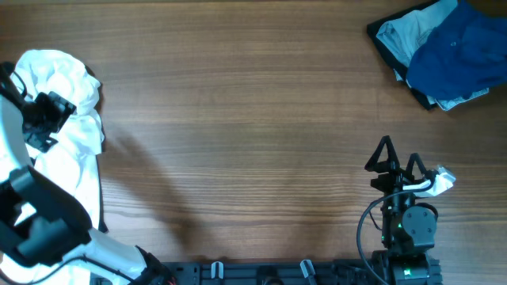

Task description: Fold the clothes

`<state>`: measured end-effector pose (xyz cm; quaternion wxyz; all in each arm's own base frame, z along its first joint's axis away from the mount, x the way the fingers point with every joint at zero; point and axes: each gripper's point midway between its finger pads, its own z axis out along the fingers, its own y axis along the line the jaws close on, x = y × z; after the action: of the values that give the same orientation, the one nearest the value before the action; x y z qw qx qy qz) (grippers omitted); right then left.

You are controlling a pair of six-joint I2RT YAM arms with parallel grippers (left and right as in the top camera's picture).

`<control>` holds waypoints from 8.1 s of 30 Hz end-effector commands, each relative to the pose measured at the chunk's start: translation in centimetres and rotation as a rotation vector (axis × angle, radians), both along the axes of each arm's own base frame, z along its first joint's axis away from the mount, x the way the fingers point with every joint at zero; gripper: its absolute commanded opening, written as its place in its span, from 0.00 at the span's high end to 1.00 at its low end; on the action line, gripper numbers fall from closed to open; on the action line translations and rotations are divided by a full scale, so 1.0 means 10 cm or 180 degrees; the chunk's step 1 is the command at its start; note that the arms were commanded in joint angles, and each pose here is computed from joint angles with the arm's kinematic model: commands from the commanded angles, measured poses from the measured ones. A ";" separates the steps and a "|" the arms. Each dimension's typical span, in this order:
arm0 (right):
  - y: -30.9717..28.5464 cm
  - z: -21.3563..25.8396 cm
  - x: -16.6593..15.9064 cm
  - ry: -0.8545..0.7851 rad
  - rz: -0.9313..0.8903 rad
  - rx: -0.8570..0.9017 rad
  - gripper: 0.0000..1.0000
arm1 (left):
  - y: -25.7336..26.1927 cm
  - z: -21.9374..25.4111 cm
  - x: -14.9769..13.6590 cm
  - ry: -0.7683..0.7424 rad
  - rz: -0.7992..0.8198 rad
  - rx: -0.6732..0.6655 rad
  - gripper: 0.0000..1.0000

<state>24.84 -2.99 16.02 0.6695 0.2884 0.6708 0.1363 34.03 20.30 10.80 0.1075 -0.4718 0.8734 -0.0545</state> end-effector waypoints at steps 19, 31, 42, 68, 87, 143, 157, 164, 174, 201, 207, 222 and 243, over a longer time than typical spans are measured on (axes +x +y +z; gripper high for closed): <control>0.00 0.02 0.00 -0.0042 -0.0005 0.0023 0.00 | -0.55 -0.43 0.00 0.0690 -0.0481 -0.0328 0.28; 0.00 0.02 0.00 -0.0041 -0.0004 0.0023 0.00 | -0.34 -0.83 -0.24 0.0846 -0.0287 -0.0180 0.19; 0.00 0.02 0.00 -0.0041 -0.0005 0.0024 0.00 | -0.11 -1.05 -0.40 0.0880 -0.0002 -0.0445 0.22; 0.00 0.02 0.00 -0.0041 -0.0004 0.0023 0.00 | -0.63 -0.76 0.10 0.0590 -0.0411 -0.0540 0.09; 0.00 0.02 0.00 -0.0030 -0.0004 0.0022 0.00 | -0.67 -0.34 0.24 0.0283 -0.0593 -0.0182 0.25; 0.00 0.02 0.00 -0.0030 -0.0005 0.0022 0.00 | -2.16 2.67 0.64 -0.2835 -0.1302 0.0727 0.96; 0.00 0.02 0.00 -0.0030 -0.0004 0.0022 0.00 | -2.84 3.45 1.17 -0.4184 -0.1622 0.0784 0.96; 0.00 0.02 0.00 -0.0029 -0.0005 0.0023 0.00 | -3.53 2.23 1.73 -0.3399 -0.2163 0.0288 0.96; 0.00 0.02 0.00 -0.0030 -0.0004 0.0022 0.00 | -4.24 2.05 2.04 -0.3694 -0.2411 0.0333 0.96; 0.00 0.02 0.00 -0.0030 -0.0004 0.0022 0.00 | -7.37 2.05 0.01 -0.4255 -0.3762 -0.1734 0.96; 0.00 0.02 0.00 -0.0030 -0.0005 0.0022 0.00 | -7.46 1.89 -0.18 -0.4012 -0.4008 -0.1837 0.64; 0.00 0.02 0.00 -0.0029 -0.0004 0.0022 0.00 | -5.14 0.34 1.18 -0.1569 -0.2700 -0.0956 0.50; 0.00 0.02 0.00 -0.0029 -0.0005 0.0023 0.00 | -3.11 0.12 0.01 0.0675 -0.1819 -0.0178 0.52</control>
<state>24.85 -2.99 15.99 0.6691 0.2884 0.6712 0.1361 34.45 -13.29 9.22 -0.0544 -0.2018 0.9755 -0.0680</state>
